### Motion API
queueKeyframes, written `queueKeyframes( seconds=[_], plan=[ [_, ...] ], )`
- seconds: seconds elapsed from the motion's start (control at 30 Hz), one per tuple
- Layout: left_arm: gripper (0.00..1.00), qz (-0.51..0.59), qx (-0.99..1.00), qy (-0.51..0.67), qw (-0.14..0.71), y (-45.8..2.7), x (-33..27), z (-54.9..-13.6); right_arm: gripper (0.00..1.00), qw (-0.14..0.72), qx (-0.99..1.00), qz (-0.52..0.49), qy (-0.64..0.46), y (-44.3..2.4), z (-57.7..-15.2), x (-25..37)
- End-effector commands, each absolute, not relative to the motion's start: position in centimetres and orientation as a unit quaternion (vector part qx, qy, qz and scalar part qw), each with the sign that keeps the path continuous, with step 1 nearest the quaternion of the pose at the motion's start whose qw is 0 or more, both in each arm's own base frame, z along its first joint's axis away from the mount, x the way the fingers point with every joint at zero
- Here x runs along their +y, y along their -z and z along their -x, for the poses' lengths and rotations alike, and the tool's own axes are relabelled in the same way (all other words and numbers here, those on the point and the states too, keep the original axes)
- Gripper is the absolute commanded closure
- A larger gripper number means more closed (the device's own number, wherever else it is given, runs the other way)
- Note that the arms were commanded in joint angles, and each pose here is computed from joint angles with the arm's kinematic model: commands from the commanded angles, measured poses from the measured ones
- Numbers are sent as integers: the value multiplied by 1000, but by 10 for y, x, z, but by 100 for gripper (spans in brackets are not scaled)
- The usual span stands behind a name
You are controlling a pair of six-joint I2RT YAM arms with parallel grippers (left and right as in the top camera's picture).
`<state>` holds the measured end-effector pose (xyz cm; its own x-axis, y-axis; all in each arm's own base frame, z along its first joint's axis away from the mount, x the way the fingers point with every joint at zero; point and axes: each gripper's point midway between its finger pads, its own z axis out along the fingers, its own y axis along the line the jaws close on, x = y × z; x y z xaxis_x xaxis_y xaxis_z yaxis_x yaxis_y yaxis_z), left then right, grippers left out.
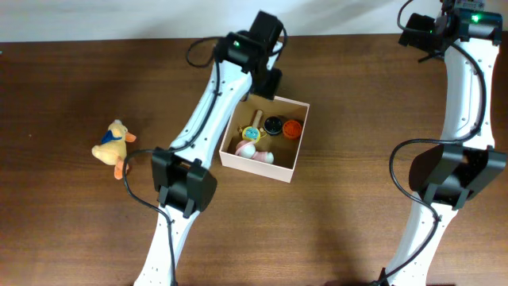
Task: Pack container
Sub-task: 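Raise left gripper out of the box and retract left, then lower left gripper onto the yellow plush duck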
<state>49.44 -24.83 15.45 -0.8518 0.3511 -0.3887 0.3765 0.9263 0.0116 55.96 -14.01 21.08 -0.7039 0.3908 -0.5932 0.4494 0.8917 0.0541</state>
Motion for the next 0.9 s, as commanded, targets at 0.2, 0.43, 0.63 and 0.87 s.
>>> queueKeyframes(
  seconds=[0.2,0.43,0.63,0.87],
  plan=[
    [41,-111,972,-107,179,-201,-119,-491,1,317,919,-230,46,-219,-559,-138],
    [37,-92,979,-130,130,-185,-38,-497,1,318,919,-230,46,-219,-559,-138],
    [36,-42,982,-162,85,-168,26,-491,1,317,919,-230,46,-219,-559,-138],
    [36,6,989,-143,24,-137,75,-472,1,317,919,-230,46,-219,-559,-138]
  ],
)
